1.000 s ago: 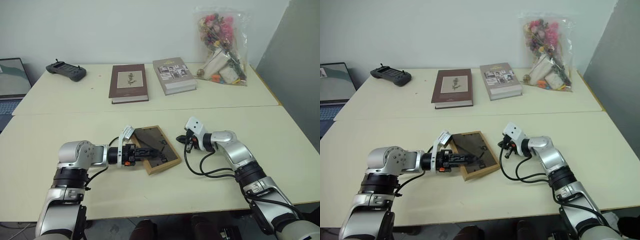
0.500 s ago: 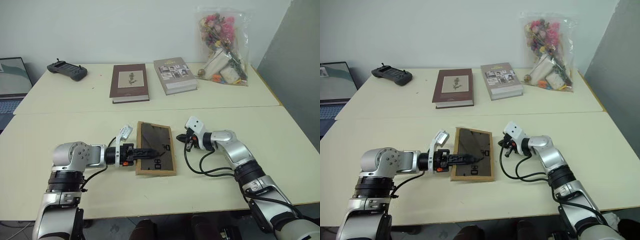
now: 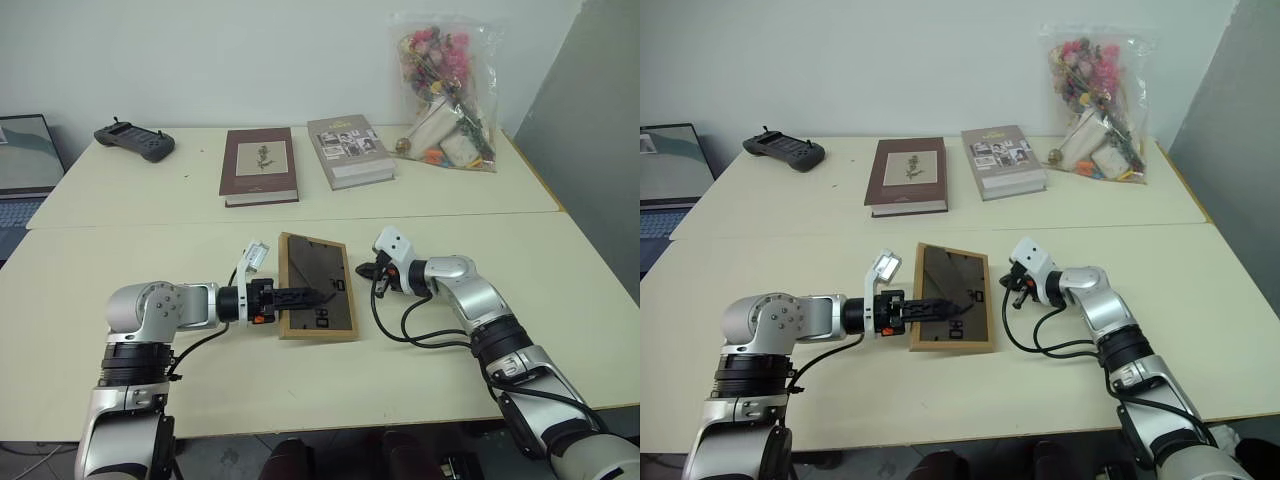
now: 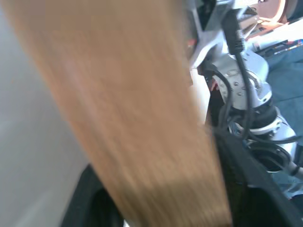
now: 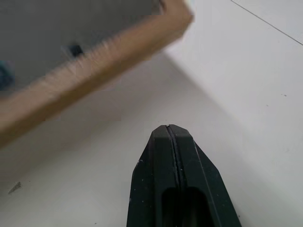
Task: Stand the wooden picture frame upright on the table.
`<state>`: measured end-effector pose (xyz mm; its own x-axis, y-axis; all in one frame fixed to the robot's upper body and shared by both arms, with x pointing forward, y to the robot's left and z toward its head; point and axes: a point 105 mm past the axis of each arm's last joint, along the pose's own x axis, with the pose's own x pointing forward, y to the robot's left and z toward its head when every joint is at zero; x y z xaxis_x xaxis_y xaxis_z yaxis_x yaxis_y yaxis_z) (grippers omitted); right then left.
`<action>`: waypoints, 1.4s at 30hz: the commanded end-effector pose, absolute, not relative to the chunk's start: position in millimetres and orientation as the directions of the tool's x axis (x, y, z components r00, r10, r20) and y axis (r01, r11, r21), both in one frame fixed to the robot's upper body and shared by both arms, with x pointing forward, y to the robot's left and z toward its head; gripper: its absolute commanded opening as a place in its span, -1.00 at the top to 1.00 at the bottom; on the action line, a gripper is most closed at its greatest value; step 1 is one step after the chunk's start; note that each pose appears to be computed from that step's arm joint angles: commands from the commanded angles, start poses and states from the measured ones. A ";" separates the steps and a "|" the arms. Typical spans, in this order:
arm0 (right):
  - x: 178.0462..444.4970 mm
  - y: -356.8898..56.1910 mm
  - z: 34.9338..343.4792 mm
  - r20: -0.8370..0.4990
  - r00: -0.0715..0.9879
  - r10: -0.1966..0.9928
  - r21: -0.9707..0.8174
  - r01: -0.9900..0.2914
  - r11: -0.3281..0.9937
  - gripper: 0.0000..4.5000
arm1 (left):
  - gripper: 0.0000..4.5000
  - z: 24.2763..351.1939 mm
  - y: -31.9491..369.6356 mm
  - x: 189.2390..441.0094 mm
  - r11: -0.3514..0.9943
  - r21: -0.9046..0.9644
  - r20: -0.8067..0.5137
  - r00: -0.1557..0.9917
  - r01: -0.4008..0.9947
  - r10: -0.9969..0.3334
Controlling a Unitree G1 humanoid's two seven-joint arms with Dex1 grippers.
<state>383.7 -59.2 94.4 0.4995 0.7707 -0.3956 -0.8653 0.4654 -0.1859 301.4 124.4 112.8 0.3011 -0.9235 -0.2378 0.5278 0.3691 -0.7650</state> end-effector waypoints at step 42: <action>377.7 -60.0 104.1 -0.360 0.498 0.789 -0.214 -0.867 0.450 1.00 | 0.41 92.9 126.8 281.3 0.403 -0.846 -0.245 0.417 0.349 -0.875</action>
<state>376.8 -61.1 89.5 0.4915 0.7752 -0.3969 -0.8699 0.4581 -0.1826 275.3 126.3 87.3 0.3797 -0.8912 -0.2482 0.3187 0.3779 -0.8693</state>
